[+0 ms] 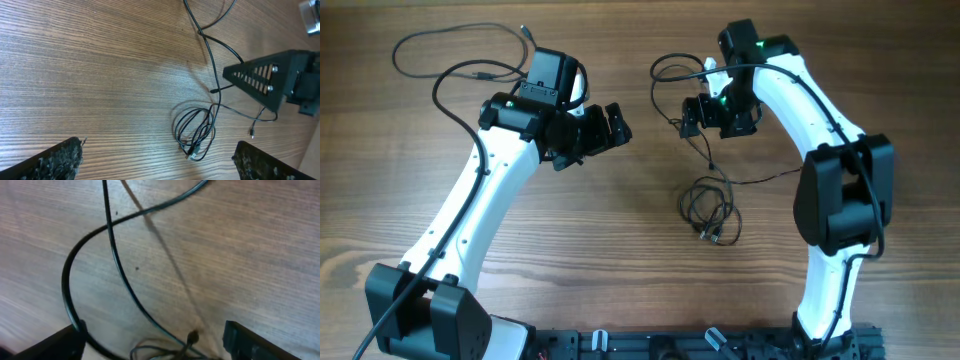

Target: Untangle cables

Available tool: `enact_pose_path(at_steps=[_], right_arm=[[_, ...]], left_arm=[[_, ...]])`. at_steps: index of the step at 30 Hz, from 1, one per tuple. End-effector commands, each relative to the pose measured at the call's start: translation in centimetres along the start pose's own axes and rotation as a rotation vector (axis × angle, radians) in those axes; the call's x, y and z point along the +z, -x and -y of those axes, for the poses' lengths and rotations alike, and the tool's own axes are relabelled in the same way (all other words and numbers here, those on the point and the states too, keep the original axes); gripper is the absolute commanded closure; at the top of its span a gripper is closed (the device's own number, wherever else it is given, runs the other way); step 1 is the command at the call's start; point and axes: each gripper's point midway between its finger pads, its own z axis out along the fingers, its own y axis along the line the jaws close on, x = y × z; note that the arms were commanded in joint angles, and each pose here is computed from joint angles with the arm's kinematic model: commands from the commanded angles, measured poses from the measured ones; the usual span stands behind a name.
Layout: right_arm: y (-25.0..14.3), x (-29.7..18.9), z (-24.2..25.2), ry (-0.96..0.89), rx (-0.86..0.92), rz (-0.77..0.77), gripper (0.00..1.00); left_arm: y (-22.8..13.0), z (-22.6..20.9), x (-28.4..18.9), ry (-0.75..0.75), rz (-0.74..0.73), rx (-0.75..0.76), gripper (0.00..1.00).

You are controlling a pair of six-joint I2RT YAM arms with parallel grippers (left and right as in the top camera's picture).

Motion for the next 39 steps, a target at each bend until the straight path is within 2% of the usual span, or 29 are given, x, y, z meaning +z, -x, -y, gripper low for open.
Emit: enact_pose_path(at_steps=[1, 3, 5, 6, 9, 14, 18, 20, 23, 25, 29, 33, 37, 39], right_arm=[[0.0, 1.5, 0.0, 0.019, 0.004, -0.023, 0.36], [0.0, 1.6, 0.0, 0.019, 0.005, -0.026, 0.57], [-0.3, 1.5, 0.1, 0.018, 0.010, -0.038, 0.94], [-0.7, 1.5, 0.1, 0.017, 0.017, -0.052, 0.96], [-0.6, -0.1, -0.1, 0.017, 0.041, -0.035, 0.96], [0.0, -11.2, -3.2, 0.039, -0.003, 0.213, 0.96], [-2.1, -23.5, -7.5, 0.082, -0.103, 0.565, 0.96], [-4.7, -31.4, -10.2, 0.133, -0.146, 0.814, 0.96], [-8.8, -38.8, -12.6, 0.204, -0.180, 1.054, 0.96], [-11.3, -42.1, -13.6, 0.238, -0.209, 1.165, 0.96], [-14.4, -43.8, -14.0, 0.247, -0.228, 1.220, 0.96], [-14.7, -42.0, -13.3, 0.266, -0.141, 1.133, 0.96], [-14.9, -39.7, -12.5, 0.245, -0.099, 1.037, 0.96], [-14.9, -38.4, -12.3, 0.239, -0.098, 0.980, 0.96]], left_arm=[[-0.2, -0.3, 0.4, 0.014, -0.008, -0.010, 0.00], [-0.2, -0.3, 0.4, 0.014, -0.008, -0.010, 0.00], [-0.2, -0.3, 0.4, 0.014, -0.007, -0.010, 0.00], [-0.2, -0.3, 0.4, 0.014, -0.008, -0.010, 0.00], [-0.2, -0.3, 0.4, 0.014, -0.007, -0.010, 0.00], [-0.2, -0.3, 0.4, 0.014, -0.008, -0.010, 0.00], [-0.2, -0.3, 0.4, 0.014, -0.008, -0.010, 0.00], [-0.2, -0.3, 0.4, 0.014, -0.008, -0.010, 0.00], [-0.2, -0.3, 0.4, 0.014, -0.008, -0.010, 0.00], [-0.2, -0.3, 0.4, 0.014, -0.007, -0.010, 0.00], [-0.2, -0.3, 0.4, 0.014, -0.007, -0.010, 0.00], [-0.1, -0.2, 0.4, 0.010, -0.002, -0.008, 0.00], [0.2, 0.8, 0.4, -0.037, 0.001, -0.084, 0.00], [-1.5, 4.1, -0.2, -0.223, -0.116, -0.088, 0.00]])
